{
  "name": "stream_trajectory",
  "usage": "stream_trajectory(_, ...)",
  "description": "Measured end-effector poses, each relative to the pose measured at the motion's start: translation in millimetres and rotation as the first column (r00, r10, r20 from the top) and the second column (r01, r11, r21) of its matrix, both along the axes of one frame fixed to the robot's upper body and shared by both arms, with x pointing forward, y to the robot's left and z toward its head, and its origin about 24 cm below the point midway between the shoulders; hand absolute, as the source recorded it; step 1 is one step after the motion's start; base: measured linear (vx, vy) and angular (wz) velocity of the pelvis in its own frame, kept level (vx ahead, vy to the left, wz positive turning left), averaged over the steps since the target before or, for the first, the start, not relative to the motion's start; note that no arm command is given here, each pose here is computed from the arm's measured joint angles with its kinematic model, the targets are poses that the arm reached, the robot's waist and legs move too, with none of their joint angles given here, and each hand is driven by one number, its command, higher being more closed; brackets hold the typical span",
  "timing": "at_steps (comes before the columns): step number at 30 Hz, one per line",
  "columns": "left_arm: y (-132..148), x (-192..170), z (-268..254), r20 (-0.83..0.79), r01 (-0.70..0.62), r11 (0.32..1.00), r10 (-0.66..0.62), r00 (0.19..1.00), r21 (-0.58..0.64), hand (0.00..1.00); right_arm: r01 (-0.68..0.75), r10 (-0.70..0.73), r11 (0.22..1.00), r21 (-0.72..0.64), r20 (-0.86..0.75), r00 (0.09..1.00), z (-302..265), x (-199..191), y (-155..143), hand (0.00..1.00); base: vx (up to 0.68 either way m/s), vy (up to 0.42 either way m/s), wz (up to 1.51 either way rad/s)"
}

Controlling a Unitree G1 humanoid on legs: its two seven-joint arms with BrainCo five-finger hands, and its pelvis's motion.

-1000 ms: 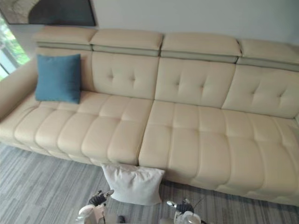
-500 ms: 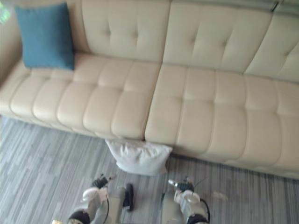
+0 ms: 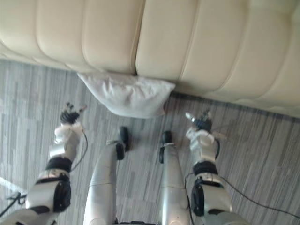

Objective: Pick up cushions and gather them together orderly.

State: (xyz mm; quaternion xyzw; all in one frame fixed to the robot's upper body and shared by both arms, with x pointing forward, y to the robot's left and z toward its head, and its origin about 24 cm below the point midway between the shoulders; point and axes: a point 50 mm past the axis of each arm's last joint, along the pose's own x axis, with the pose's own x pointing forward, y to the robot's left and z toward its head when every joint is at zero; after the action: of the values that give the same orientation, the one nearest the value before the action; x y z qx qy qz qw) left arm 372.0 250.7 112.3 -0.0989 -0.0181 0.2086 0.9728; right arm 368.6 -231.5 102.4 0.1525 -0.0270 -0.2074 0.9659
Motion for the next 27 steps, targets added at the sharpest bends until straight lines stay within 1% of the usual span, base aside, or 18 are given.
stream_trajectory(3,-8.1,12.8,40.9,0.099,0.006,0.998,-0.012,0.995,0.061,0.0,-0.045,0.049,0.998,-0.032,0.151,0.987,49.1,15.0,19.0,0.0,0.0,-0.007,-0.01)
stream_trajectory(4,-10.8,15.3,48.7,0.113,0.005,0.997,-0.014,0.993,0.08,0.0,-0.056,0.062,0.998,-0.04,0.175,0.983,57.6,17.2,23.8,0.0,0.0,0.0,0.0)
stream_trajectory(6,-23.2,23.3,75.4,0.169,0.017,0.992,-0.038,0.985,0.122,0.0,-0.094,0.102,0.995,-0.046,0.251,0.962,83.9,22.8,39.5,0.0,-0.01,-0.014,0.04)
stream_trajectory(8,-33.3,27.6,93.8,0.204,0.026,0.986,-0.06,0.977,0.166,0.0,-0.124,0.13,0.991,-0.039,0.284,0.95,94.6,25.8,54.7,0.0,-0.03,-0.009,0.05)
stream_trajectory(9,-34.4,28.0,95.8,0.208,0.027,0.985,-0.062,0.976,0.168,0.0,-0.128,0.133,0.991,-0.037,0.287,0.949,95.6,26.1,57.0,0.0,-0.04,-0.006,0.06)
stream_trajectory(10,-42.6,30.0,109.9,0.245,0.025,0.986,-0.066,0.967,0.167,0.0,-0.158,0.16,0.987,-0.029,0.312,0.937,102.9,27.7,71.5,0.0,-0.04,-0.006,0.03)
stream_trajectory(12,-50.4,30.3,121.2,0.279,0.018,0.986,-0.063,0.958,0.163,0.0,-0.181,0.177,0.983,-0.019,0.333,0.926,110.8,28.8,84.1,0.0,-0.04,-0.001,0.01)
stream_trajectory(13,-54.7,30.7,125.2,0.288,0.014,0.986,-0.063,0.956,0.168,1.0,-0.195,0.187,0.981,-0.01,0.339,0.922,113.0,29.0,92.0,1.0,0.0,0.0,0.0)
stream_trajectory(16,-61.0,30.2,133.1,0.312,-0.007,0.987,-0.044,0.949,0.161,1.0,-0.217,0.21,0.976,-0.025,0.372,0.904,122.5,26.5,102.9,1.0,-0.01,0.003,0.03)
stream_trajectory(21,-57.4,27.5,139.1,0.332,-0.05,0.985,-0.008,0.943,0.168,1.0,-0.238,0.235,0.97,-0.041,0.376,0.896,122.3,24.8,110.1,1.0,0.0,0.0,0.0)
stream_trajectory(24,-60.2,25.1,144.9,0.355,-0.049,0.98,-0.024,0.934,0.194,1.0,-0.247,0.249,0.967,-0.057,0.388,0.887,118.4,19.0,107.8,1.0,0.01,0.009,0.03)
stream_trajectory(27,-65.9,21.7,146.9,0.376,-0.035,0.976,-0.05,0.925,0.217,1.0,-0.245,0.24,0.969,-0.04,0.408,0.881,113.0,12.5,103.6,1.0,0.0,0.0,0.0)
